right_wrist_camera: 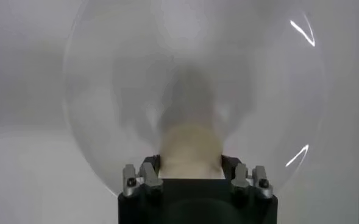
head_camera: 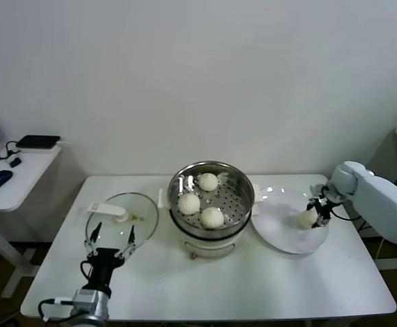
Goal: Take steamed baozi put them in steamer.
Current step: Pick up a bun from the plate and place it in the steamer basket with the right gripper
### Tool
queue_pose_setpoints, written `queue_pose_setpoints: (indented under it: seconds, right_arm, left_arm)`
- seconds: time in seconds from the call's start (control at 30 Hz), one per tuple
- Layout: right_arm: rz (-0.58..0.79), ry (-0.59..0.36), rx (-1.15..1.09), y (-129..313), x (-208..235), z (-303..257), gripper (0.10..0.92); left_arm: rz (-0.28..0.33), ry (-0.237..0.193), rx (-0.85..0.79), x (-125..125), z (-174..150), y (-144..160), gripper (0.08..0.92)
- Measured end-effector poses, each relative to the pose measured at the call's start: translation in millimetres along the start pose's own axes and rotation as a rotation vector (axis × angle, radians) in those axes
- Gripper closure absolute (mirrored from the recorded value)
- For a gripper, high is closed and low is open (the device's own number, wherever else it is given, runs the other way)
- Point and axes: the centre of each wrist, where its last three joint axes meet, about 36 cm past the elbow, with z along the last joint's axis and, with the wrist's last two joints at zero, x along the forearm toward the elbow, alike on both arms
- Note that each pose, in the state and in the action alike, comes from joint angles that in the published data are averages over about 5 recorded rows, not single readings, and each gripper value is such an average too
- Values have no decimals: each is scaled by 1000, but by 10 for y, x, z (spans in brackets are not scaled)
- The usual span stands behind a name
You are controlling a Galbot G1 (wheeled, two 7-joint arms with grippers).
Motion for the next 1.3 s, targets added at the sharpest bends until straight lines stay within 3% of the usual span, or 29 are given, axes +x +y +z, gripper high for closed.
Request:
queue_pose_setpoints:
  seconds: [0.43, 1.0, 1.3]
  right_arm:
    - [55, -96, -24, -202, 739, -203, 361]
    - [113, -273, 42, -583, 2059, -1027, 369]
    - [104, -330, 88, -714, 2357, -1630, 369]
  left_arm:
    - [-1, -2, 4, 9, 2, -14, 177]
    - [10, -15, -1, 36, -9, -44, 177]
    - [10, -23, -8, 37, -31, -46, 177]
